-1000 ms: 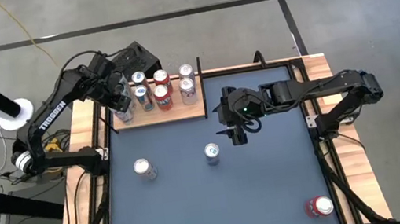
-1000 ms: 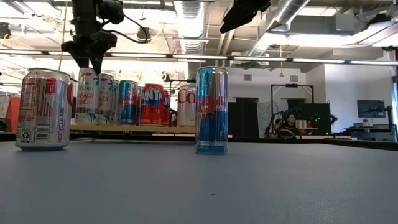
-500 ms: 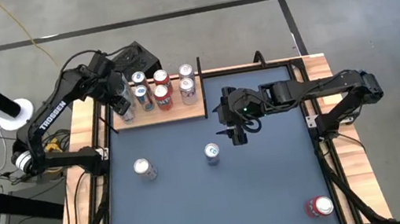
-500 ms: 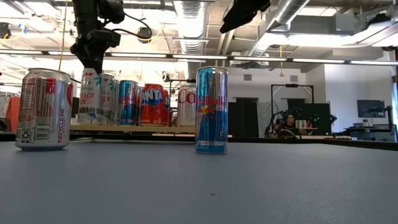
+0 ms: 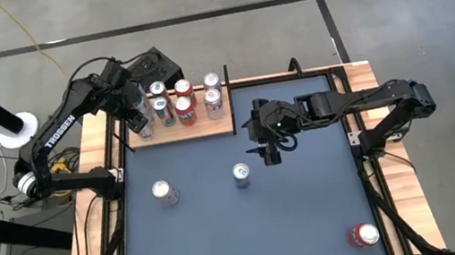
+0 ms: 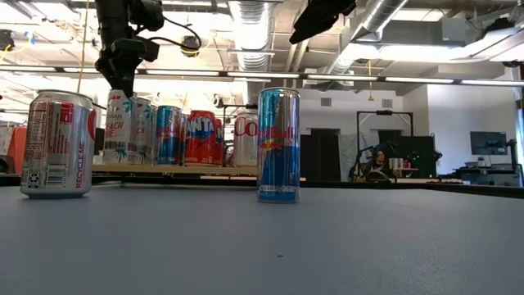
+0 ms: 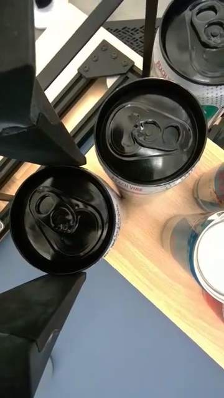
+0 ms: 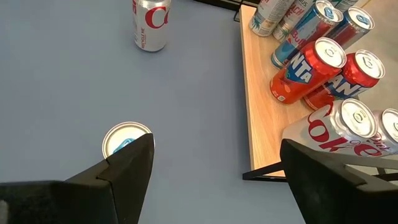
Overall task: Place canned beverage on shelf
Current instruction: Put the white pink soda can on the shelf aligned with the other white pink soda cans, then put the blue soda can on the shelf aligned with the other blue soda can
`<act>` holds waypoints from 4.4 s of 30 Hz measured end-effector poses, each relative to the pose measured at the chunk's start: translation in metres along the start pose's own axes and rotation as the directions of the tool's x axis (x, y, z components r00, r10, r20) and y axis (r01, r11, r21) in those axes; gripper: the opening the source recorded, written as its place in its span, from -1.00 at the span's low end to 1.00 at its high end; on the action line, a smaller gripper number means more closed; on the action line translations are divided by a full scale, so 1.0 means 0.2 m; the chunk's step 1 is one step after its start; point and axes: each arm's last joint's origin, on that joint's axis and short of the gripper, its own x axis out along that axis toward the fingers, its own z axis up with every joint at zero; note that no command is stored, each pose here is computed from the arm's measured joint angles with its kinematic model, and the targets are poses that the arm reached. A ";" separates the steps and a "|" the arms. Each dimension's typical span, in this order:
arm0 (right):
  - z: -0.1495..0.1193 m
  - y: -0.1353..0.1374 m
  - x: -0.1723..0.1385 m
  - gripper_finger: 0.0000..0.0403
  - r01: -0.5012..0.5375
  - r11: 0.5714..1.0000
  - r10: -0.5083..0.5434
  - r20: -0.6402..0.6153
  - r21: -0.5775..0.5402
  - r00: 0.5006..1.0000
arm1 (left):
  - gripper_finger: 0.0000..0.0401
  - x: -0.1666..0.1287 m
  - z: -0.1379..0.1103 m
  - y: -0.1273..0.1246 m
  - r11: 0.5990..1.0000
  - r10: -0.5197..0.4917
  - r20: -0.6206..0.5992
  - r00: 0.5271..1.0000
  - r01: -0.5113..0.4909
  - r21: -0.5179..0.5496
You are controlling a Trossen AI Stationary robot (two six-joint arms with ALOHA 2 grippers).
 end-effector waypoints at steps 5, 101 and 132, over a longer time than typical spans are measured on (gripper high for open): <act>0.00 0.00 0.00 0.65 0.000 1.000 0.000 0.000 0.000 1.000 | 0.38 0.00 0.00 0.00 1.000 0.005 -0.006 1.000 -0.005 -0.003; -0.14 0.43 0.57 0.77 0.034 0.958 0.041 -0.253 0.286 0.967 | 0.45 -0.13 -0.69 -0.89 0.637 -0.747 0.507 0.430 0.249 0.729; -0.13 0.43 0.55 0.50 0.028 0.971 0.030 -0.240 0.236 0.970 | 0.35 0.10 -0.89 -0.53 0.740 -0.625 0.777 0.077 0.376 0.558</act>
